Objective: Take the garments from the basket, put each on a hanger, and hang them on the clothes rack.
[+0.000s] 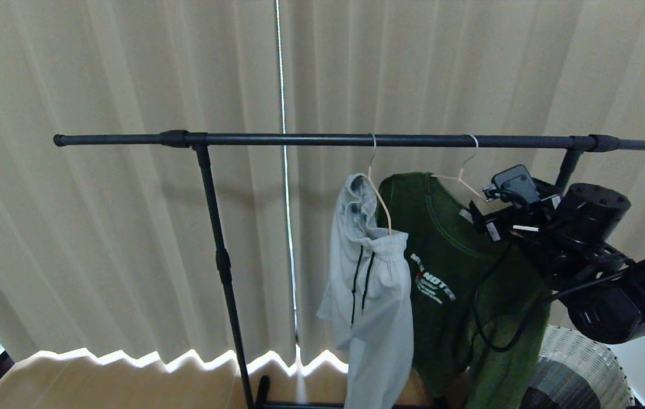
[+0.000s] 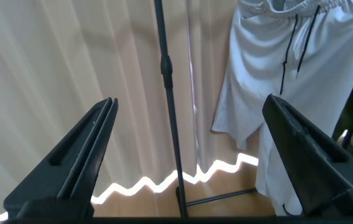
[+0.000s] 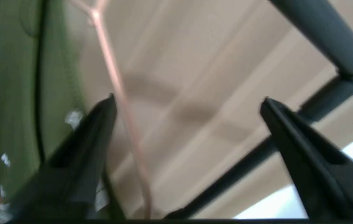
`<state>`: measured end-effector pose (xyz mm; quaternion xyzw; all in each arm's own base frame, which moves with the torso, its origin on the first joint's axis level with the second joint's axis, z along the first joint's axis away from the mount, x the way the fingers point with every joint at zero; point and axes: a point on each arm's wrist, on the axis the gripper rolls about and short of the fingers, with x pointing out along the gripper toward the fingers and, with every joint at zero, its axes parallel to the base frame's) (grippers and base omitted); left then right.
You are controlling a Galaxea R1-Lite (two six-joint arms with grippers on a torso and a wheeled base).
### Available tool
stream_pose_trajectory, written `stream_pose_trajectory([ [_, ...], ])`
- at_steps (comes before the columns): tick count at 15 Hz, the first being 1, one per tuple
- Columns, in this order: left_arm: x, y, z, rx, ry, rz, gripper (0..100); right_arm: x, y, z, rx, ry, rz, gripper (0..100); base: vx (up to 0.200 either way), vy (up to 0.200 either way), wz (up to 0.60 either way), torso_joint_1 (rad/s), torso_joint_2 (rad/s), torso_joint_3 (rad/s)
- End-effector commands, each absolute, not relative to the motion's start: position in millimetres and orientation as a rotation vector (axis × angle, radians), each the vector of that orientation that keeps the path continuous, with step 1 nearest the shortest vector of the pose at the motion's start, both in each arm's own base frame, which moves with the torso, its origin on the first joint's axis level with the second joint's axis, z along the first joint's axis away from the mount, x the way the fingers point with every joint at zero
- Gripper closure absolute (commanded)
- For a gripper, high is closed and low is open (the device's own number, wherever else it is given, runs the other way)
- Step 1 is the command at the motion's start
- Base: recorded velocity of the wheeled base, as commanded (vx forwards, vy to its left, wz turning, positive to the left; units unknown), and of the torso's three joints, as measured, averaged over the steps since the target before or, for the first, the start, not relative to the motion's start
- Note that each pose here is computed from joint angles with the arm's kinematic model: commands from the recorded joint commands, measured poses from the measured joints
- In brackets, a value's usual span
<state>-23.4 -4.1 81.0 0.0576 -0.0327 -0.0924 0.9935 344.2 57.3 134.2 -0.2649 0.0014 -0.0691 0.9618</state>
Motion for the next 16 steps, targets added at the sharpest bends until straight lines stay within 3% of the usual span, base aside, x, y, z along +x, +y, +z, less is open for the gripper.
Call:
stream_pose_trajectory([
  [1,-23,-4,81,0.115,-0.065,-0.185,0,344,58,128,-0.53,0.007,-0.133,0,0.0,0.0,0.0,0.0,0.0,0.0],
  [11,-23,-4,81,0.115,-0.065,-0.185,0,309,62,133,-0.5,-0.099,0.012,0,0.0,0.0,0.0,0.0,0.0,0.0],
  [16,-23,-4,81,0.115,-0.065,-0.185,0,258,54,151,-0.442,-0.194,0.093,0,0.0,0.0,0.0,0.0,0.0,0.0],
])
